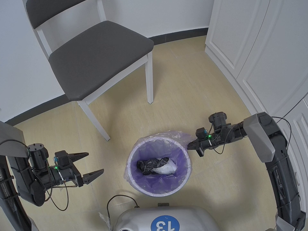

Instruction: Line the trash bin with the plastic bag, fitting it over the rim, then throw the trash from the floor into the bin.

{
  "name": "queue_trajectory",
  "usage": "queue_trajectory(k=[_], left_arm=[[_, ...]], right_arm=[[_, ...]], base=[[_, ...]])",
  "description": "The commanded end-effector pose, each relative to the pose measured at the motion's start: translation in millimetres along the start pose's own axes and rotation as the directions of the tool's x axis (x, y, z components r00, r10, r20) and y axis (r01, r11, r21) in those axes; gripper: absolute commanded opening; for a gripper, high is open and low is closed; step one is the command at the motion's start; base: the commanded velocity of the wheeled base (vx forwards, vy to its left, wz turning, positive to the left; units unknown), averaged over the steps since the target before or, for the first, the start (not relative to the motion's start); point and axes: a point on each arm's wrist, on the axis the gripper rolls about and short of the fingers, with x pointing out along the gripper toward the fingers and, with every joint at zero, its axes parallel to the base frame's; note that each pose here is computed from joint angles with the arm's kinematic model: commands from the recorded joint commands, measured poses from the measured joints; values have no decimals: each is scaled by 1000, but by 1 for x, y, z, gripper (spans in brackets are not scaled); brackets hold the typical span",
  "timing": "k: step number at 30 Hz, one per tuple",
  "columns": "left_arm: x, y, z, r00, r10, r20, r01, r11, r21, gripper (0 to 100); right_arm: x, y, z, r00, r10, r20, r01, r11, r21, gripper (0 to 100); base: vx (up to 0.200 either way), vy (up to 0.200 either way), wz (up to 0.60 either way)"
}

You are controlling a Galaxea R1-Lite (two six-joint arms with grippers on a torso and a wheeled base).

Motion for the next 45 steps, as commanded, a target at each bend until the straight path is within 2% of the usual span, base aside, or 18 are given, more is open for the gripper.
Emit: queue_trajectory(k=[1, 10, 17, 18, 30, 35, 40, 42, 43, 45], left_arm=[[-2, -2, 6, 1000, 2, 23, -3, 1000, 24, 100], [-1, -1, 4, 1000, 3, 20, -3, 1000, 20, 100], [-1, 0, 4, 1000, 4, 18, -4, 1000, 18, 100], [-1, 0, 4, 1000, 4, 18, -4, 1000, 18, 100], [-4, -1, 6, 1000, 7, 25, -8, 1000, 23, 100], [-11, -7, 10, 999, 12, 32, -13, 999, 30, 100], [-19, -9, 31, 994, 31, 103, -41, 994, 97, 100], [-19, -9, 31, 994, 31, 103, -41, 994, 97, 100], [-24, -9, 52, 982, 74, 174, -99, 985, 144, 100], [-30, -10, 65, 970, 102, 221, -139, 977, 159, 100]], right_arm=[[-33, -7, -15, 998, -60, 13, 60, 998, 23, 0], [-51, -15, -31, 995, -96, 9, 96, 994, 48, 0], [-51, -16, -30, 996, -86, 29, 85, 996, 43, 0], [-52, -16, -30, 996, -89, 30, 87, 995, 41, 100], [-119, -10, -18, 984, -178, 28, 175, 982, 77, 100], [-168, 3, -3, 960, -269, 71, 267, 963, 39, 100], [-225, 32, 35, 931, -331, 157, 337, 941, -16, 100], [-225, 32, 35, 931, -331, 157, 337, 941, -16, 100], [-257, 52, 57, 905, -382, 186, 383, 923, 35, 100], [-278, 67, 76, 882, -417, 218, 413, 908, 67, 100]], base=[[0, 0, 0], [0, 0, 0], [0, 0, 0], [0, 0, 0], [0, 0, 0], [0, 0, 0], [0, 0, 0], [0, 0, 0], [0, 0, 0], [0, 0, 0]])
